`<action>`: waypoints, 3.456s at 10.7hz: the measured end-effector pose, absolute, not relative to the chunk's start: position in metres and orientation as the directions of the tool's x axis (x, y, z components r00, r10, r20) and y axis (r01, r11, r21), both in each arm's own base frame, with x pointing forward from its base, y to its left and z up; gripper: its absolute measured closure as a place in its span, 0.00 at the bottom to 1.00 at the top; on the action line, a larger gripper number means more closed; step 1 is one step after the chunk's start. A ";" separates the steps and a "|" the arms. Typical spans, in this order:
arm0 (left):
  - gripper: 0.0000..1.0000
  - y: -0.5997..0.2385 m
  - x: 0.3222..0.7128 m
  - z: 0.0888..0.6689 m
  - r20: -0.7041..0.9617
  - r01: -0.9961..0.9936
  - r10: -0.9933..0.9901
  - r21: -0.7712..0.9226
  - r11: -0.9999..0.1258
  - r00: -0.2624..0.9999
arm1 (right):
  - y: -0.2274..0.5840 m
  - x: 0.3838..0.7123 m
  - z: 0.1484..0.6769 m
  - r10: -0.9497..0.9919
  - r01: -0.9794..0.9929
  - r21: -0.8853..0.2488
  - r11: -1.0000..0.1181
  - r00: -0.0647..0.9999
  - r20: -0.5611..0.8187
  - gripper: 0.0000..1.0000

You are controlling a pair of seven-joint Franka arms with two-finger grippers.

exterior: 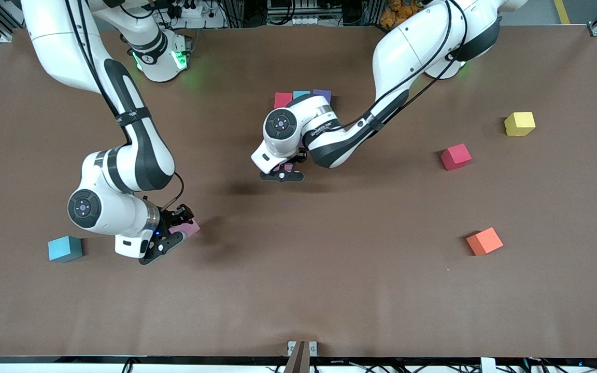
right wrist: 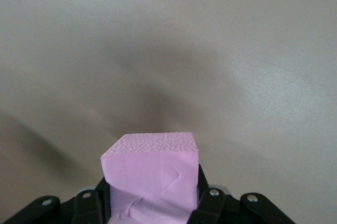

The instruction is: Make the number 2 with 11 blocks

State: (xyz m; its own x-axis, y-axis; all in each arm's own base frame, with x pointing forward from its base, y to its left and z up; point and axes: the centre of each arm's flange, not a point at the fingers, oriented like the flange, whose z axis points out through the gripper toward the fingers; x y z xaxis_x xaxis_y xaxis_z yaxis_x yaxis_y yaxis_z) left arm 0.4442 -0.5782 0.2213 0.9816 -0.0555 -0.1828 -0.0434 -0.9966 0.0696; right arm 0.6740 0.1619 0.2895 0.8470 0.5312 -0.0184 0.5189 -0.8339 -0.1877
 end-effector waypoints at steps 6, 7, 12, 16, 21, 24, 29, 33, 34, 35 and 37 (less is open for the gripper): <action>0.45 -0.578 0.447 0.221 -0.172 -0.054 -0.068 0.083 -0.995 0.983 | 0.161 0.674 0.289 0.530 0.518 -0.187 -0.835 0.847 -0.019 0.41; 0.45 -0.577 0.449 0.220 -0.167 -0.050 -0.064 0.086 -0.995 0.984 | 0.161 0.674 0.289 0.530 0.518 -0.187 -0.835 0.847 -0.019 0.41; 0.45 -0.580 0.447 0.219 -0.169 -0.048 -0.064 0.098 -0.994 0.984 | 0.161 0.674 0.289 0.530 0.518 -0.187 -0.835 0.848 -0.019 0.41; 0.45 -0.580 0.447 0.216 -0.179 -0.036 -0.053 0.095 -0.995 0.982 | 0.160 0.674 0.289 0.530 0.517 -0.188 -0.835 0.848 -0.021 0.41; 0.47 -0.580 0.446 0.212 -0.176 -0.034 -0.048 0.085 -0.996 0.983 | 0.160 0.674 0.288 0.529 0.516 -0.187 -0.836 0.848 -0.022 0.41; 0.21 -0.582 0.446 0.215 -0.171 -0.033 -0.049 0.092 -0.995 0.984 | 0.159 0.674 0.288 0.528 0.515 -0.187 -0.837 0.849 -0.023 0.41; 0.00 -0.582 0.464 0.257 -0.128 -0.006 -0.024 0.136 -0.991 0.991 | 0.157 0.674 0.287 0.529 0.516 -0.188 -0.836 0.848 -0.024 0.41; 0.00 -0.520 0.517 0.354 -0.065 0.072 0.067 0.070 -0.995 0.996 | 0.178 0.667 0.289 0.553 0.537 -0.196 -0.820 0.832 -0.033 0.41; 0.00 -0.491 0.534 0.382 -0.049 0.110 0.108 0.044 -0.993 0.993 | 0.199 0.661 0.291 0.565 0.548 -0.196 -0.813 0.825 -0.034 0.41; 0.00 -0.462 0.550 0.406 -0.037 0.151 0.150 0.019 -0.988 0.988 | 0.221 0.654 0.293 0.577 0.561 -0.195 -0.805 0.816 -0.035 0.41; 0.00 -0.399 0.575 0.437 -0.041 0.193 0.195 -0.050 -0.980 0.980 | 0.264 0.639 0.296 0.622 0.607 -0.191 -0.771 0.782 -0.026 0.41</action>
